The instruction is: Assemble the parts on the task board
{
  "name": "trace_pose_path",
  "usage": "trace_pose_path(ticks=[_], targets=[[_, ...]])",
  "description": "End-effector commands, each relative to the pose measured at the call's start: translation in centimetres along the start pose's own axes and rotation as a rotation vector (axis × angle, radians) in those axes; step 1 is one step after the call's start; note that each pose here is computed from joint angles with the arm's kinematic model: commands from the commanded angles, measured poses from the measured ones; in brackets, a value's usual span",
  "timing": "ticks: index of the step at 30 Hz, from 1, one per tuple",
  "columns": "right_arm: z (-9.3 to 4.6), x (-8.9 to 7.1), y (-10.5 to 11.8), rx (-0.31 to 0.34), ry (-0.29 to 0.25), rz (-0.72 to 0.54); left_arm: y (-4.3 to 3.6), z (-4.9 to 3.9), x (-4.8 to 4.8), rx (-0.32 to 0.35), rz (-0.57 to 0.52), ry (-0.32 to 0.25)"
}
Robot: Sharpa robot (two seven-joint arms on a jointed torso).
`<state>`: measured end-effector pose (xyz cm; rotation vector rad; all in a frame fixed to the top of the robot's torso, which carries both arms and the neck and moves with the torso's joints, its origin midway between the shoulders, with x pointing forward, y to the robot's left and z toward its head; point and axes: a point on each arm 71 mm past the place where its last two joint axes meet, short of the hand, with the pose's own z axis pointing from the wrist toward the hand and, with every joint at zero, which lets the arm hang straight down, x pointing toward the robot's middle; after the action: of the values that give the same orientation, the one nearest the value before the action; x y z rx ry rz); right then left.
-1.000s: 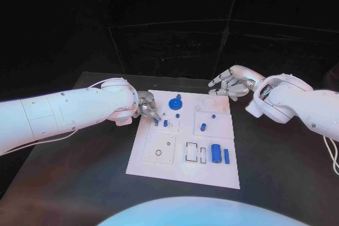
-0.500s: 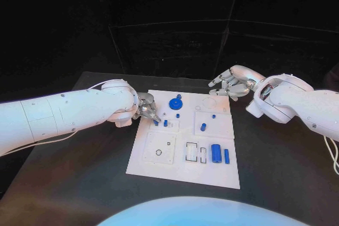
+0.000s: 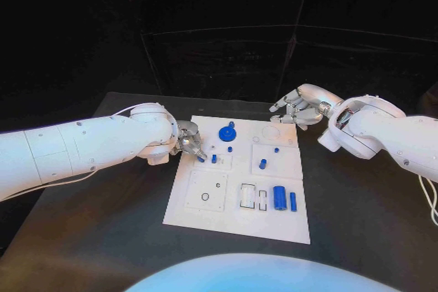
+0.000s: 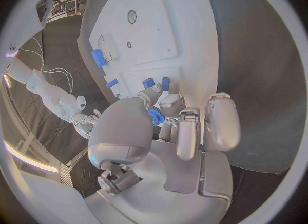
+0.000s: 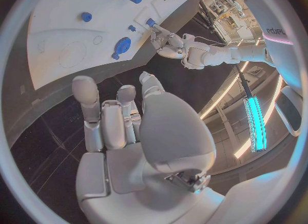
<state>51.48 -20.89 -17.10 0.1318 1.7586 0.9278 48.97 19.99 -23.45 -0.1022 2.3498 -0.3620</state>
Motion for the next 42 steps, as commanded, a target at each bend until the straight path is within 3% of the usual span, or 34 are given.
trace_pose_path(ticks=[1, 21, 42], targets=[[0.0, 0.0, 0.1, -0.01, 0.005, 0.003, 0.03, 0.01, 0.37, -0.008, 0.016, 0.026], [0.1, 0.0, 0.2, -0.011, 0.004, 0.003, -0.52, 0.78, 0.21, -0.025, 0.024, 0.031], [0.1, 0.0, 0.2, -0.012, 0.002, 0.003, -0.2, 1.19, 0.49, -0.042, 0.025, 0.038]])
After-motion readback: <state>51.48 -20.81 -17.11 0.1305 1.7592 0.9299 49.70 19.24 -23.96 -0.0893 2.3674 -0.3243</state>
